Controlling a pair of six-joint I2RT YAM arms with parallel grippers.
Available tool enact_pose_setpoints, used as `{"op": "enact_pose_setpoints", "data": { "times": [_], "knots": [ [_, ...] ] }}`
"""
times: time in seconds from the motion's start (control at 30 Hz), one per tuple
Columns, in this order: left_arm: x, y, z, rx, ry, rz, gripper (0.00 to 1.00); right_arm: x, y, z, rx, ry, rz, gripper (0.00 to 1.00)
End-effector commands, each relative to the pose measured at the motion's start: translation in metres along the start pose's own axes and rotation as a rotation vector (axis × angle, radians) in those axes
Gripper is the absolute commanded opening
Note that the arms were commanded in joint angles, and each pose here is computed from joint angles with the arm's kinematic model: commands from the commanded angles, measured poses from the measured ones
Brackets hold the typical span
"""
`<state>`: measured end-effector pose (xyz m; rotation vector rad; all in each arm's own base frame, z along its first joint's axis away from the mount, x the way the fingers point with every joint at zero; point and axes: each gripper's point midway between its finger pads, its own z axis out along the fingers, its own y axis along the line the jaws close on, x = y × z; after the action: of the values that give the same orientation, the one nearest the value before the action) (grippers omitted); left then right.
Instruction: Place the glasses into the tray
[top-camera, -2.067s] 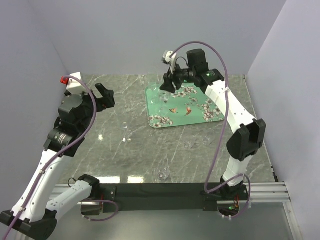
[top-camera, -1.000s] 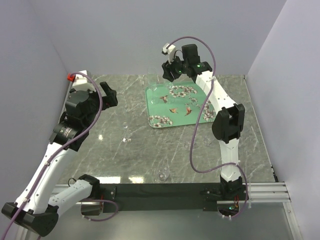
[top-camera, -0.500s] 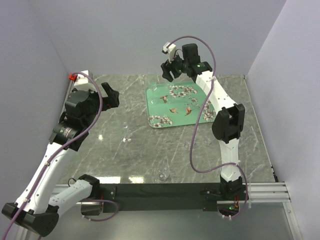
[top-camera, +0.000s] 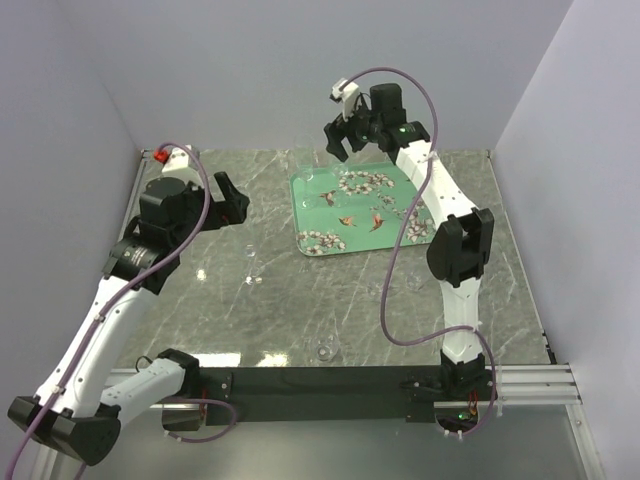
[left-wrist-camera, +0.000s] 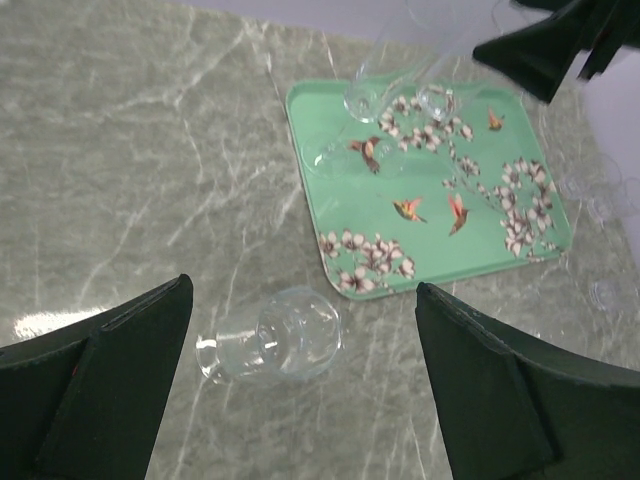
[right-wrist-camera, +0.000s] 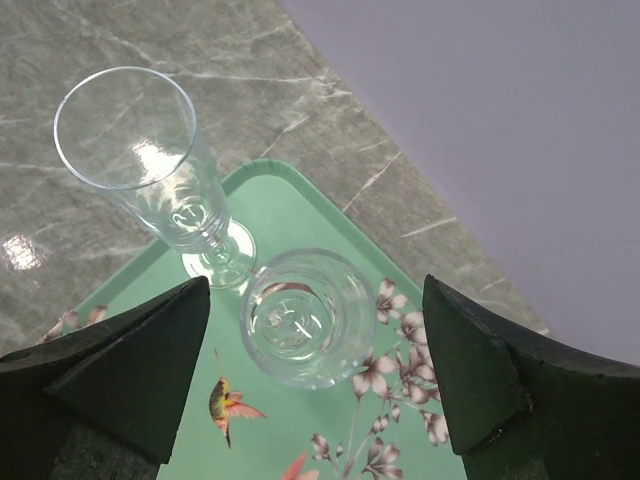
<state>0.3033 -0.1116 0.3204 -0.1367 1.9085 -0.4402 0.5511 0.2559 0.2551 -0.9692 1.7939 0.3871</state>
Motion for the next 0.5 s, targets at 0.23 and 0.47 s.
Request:
{"op": "enact_pose_setpoints", "data": {
  "times": [0.23, 0.47],
  "knots": [
    [0.019, -0.011, -0.003, 0.035, 0.165, -0.027, 0.98, -0.073, -0.013, -0.069, 0.069, -0.167, -0.058, 0.95],
    [0.033, -0.005, 0.007, -0.027, 0.27, -0.029, 0.93, -0.077, -0.007, -0.091, 0.065, -0.182, -0.042, 0.95]
  ]
}}
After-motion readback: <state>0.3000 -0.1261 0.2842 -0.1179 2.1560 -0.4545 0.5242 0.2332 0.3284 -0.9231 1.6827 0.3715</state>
